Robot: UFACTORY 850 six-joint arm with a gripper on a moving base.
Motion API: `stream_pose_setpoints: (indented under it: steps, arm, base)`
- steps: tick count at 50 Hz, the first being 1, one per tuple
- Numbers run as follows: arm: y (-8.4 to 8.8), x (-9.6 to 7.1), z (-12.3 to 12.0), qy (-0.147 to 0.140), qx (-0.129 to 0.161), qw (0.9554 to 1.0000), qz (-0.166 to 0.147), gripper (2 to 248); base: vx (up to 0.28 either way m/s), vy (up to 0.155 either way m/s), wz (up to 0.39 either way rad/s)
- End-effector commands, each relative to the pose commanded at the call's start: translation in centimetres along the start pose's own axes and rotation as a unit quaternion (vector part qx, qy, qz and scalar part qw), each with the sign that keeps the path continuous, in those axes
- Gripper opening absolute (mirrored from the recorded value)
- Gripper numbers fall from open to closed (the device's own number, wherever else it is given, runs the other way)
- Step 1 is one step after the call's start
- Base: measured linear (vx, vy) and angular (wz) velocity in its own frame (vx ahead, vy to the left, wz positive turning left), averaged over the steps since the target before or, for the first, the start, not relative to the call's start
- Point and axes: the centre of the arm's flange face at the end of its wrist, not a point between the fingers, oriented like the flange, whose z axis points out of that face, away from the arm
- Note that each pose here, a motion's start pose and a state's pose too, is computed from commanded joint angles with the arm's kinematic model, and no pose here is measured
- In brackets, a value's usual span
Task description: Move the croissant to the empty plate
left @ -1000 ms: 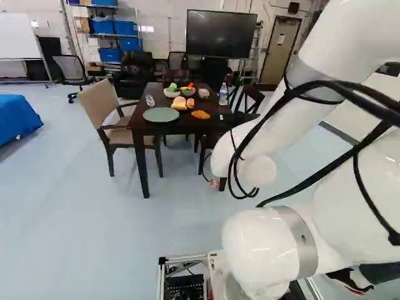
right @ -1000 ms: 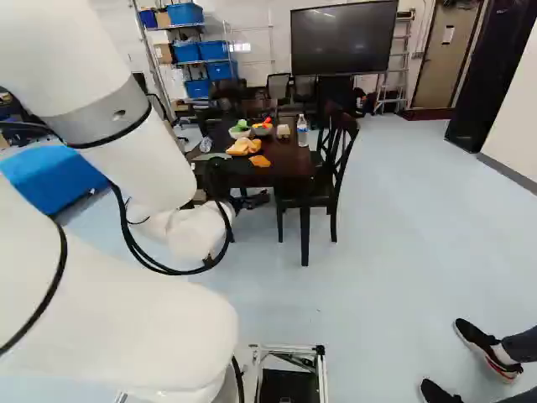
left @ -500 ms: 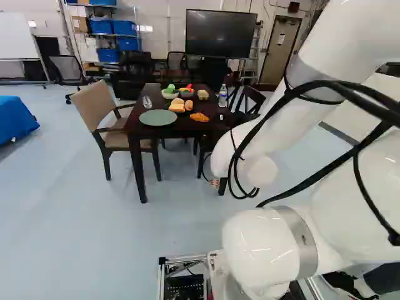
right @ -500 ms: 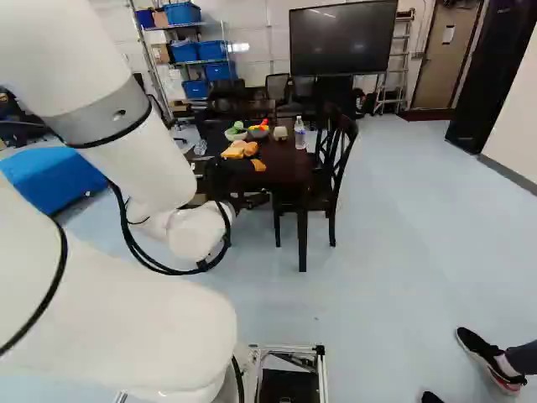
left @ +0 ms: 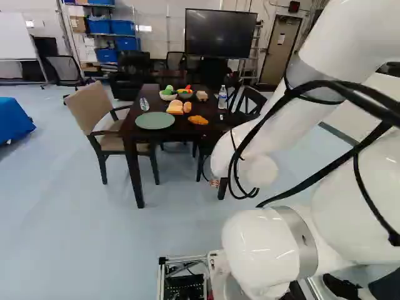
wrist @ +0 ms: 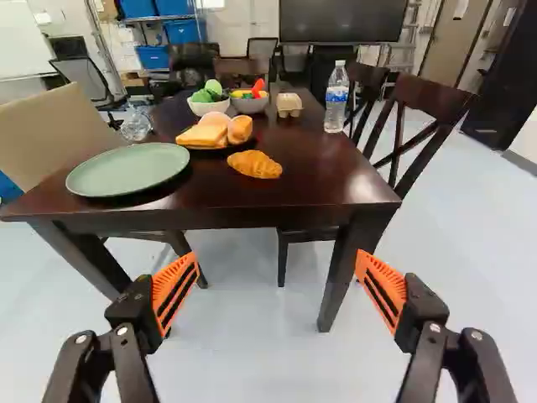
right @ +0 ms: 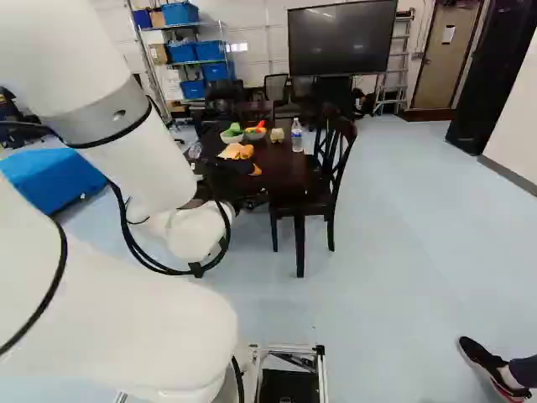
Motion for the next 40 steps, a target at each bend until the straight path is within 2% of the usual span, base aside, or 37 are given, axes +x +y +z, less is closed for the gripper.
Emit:
stream_pose_setpoints:
  steps: [16, 40]
  arm:
    - [0.0, 0.0, 0.0, 0.0, 0.0, 1.0, 0.0, 247]
    - [0.0, 0.0, 0.0, 0.0, 0.0, 1.0, 0.0, 247]
  base:
    - [0.065, -0.005, 0.035]
    - [0.087, 0.034, 0.151]
